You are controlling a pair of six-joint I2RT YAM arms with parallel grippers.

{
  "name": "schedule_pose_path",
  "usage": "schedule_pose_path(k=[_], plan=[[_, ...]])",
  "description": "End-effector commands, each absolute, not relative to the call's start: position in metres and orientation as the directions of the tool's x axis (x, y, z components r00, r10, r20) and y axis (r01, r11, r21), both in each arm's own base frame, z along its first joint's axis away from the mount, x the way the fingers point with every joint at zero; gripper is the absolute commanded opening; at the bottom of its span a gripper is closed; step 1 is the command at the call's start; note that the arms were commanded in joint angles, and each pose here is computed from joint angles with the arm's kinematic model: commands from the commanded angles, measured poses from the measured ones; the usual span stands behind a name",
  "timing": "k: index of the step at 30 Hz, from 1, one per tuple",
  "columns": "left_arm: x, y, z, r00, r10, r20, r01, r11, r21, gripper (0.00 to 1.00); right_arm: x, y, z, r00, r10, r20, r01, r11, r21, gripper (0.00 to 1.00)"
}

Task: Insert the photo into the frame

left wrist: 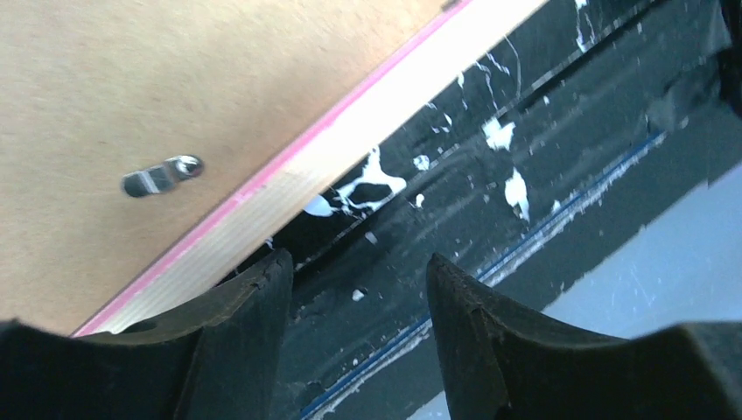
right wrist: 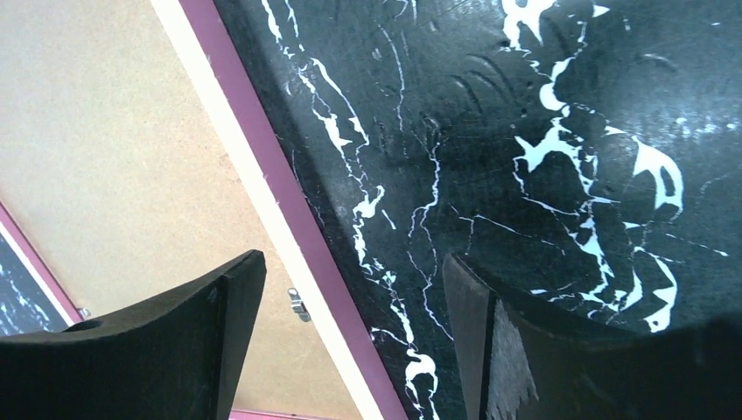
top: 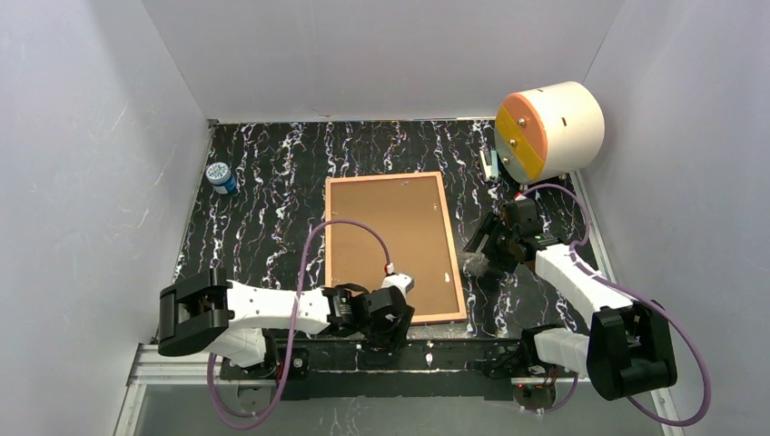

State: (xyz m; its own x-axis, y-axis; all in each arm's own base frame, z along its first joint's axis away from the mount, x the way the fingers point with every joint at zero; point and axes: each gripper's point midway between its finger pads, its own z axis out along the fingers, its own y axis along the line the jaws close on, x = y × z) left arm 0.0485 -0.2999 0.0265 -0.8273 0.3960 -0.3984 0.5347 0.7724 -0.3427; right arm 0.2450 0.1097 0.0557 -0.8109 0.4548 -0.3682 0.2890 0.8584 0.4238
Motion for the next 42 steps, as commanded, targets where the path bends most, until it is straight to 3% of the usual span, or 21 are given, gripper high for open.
schedule_pose_path(k=[1, 5, 13, 19, 31, 42], plan=[[0.084, -0.289, 0.033, -0.828, 0.253, -0.501, 0.422, 0.869, -0.259, 0.55, 0.248, 0.119, 0.056, -0.818, 0.451, -0.355, 0.258, 0.841, 0.475, 0.82], [0.118, -0.258, 0.038, -0.795, 0.168, -0.584, 0.301, 0.943, -0.139, 0.54, 0.243, 0.135, 0.053, -0.849, 0.418, -0.324, 0.199, 0.819, 0.538, 0.80], [0.150, -0.217, 0.025, -0.815, 0.028, -0.579, 0.131, 0.982, -0.136, 0.54, 0.237, 0.161, 0.039, -0.907, 0.350, -0.236, 0.133, 0.767, 0.627, 0.77], [0.171, -0.182, 0.032, -0.785, -0.106, -0.610, -0.011, 0.987, -0.157, 0.54, 0.261, 0.168, 0.061, -0.890, 0.347, -0.295, 0.083, 0.761, 0.644, 0.75], [0.177, -0.153, 0.024, -0.754, -0.225, -0.617, -0.161, 0.974, -0.159, 0.58, 0.422, 0.225, 0.139, -0.754, 0.239, -0.611, -0.136, 0.854, 0.502, 0.76], [0.178, -0.146, 0.015, -0.736, -0.265, -0.623, -0.205, 0.964, -0.168, 0.60, 0.590, 0.257, 0.108, -0.584, 0.132, -0.801, -0.208, 0.929, 0.305, 0.74]])
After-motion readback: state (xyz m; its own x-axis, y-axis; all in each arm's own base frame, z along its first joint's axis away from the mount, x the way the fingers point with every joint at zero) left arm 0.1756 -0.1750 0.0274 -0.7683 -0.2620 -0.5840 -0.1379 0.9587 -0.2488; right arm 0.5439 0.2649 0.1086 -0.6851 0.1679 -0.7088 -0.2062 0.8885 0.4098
